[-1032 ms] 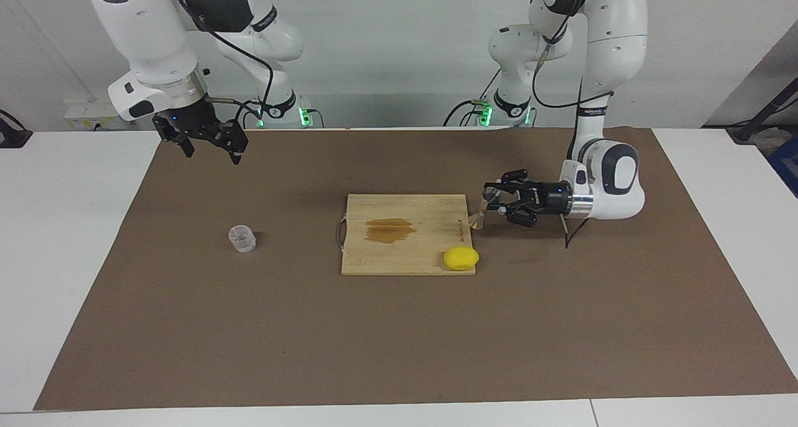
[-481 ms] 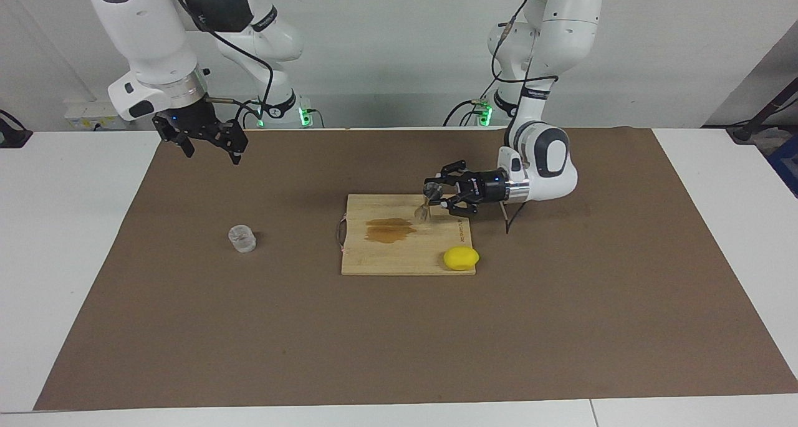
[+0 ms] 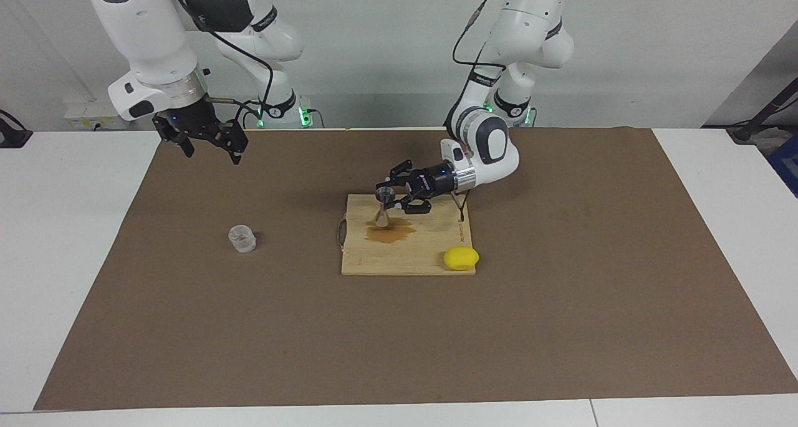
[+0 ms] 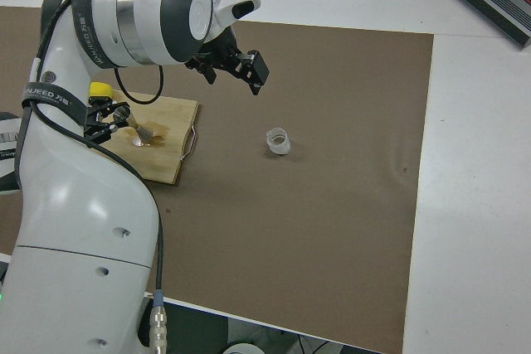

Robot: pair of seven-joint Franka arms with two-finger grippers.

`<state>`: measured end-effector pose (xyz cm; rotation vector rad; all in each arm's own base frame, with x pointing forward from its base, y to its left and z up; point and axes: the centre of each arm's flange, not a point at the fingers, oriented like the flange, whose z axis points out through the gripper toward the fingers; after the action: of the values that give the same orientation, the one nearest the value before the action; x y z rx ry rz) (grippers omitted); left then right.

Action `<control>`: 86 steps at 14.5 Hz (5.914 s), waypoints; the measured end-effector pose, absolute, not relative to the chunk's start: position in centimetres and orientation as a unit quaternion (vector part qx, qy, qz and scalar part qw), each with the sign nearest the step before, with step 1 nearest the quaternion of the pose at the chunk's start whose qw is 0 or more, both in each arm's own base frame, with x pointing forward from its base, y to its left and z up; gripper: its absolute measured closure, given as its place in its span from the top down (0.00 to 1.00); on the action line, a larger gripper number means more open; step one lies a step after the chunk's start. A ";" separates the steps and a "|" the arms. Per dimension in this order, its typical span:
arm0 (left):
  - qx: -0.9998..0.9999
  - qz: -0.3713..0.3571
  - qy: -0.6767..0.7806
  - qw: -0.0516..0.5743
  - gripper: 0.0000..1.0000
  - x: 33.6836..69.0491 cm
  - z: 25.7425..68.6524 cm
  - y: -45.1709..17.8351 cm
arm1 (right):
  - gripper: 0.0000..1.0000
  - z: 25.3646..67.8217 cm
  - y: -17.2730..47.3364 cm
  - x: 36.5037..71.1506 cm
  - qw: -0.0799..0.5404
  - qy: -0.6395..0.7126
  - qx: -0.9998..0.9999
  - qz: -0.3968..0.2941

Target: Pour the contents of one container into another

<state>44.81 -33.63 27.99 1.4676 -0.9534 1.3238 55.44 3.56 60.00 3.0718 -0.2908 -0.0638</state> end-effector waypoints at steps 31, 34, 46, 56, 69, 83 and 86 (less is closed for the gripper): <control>0.597 0.525 -0.484 0.366 1.00 41.6 30.6 -16.7 | 1.00 60.2 1.0 55.5 0.027 -0.117 0.993 -0.020; 0.583 0.493 -0.533 0.365 1.00 42.7 31.0 -11.2 | 0.99 59.7 -1.4 55.5 0.013 -0.164 0.986 -0.023; 0.582 0.284 -0.679 0.347 1.00 49.3 39.3 10.2 | 1.00 44.3 -10.3 59.6 -0.103 -0.490 0.859 -0.109; 0.648 0.071 -0.711 0.262 1.00 54.0 45.9 12.2 | 1.00 28.7 -14.0 59.2 -0.168 -0.588 0.765 -0.204; 0.835 -0.032 -0.534 0.127 1.00 54.9 56.4 6.9 | 0.85 25.0 -10.8 57.8 -0.217 -0.607 0.717 -0.265; 0.995 -0.041 -0.089 0.024 1.00 55.7 59.5 0.7 | 0.50 34.5 4.8 60.0 -0.186 -0.587 0.749 -0.244; 0.998 -0.036 -0.045 0.020 1.00 55.7 60.0 0.5 | 0.50 36.8 11.3 60.4 -0.145 -0.565 0.782 -0.219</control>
<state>55.72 0.51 59.99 3.0956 -0.1405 -0.1124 60.42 11.26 36.80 2.7144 -1.9595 -0.7604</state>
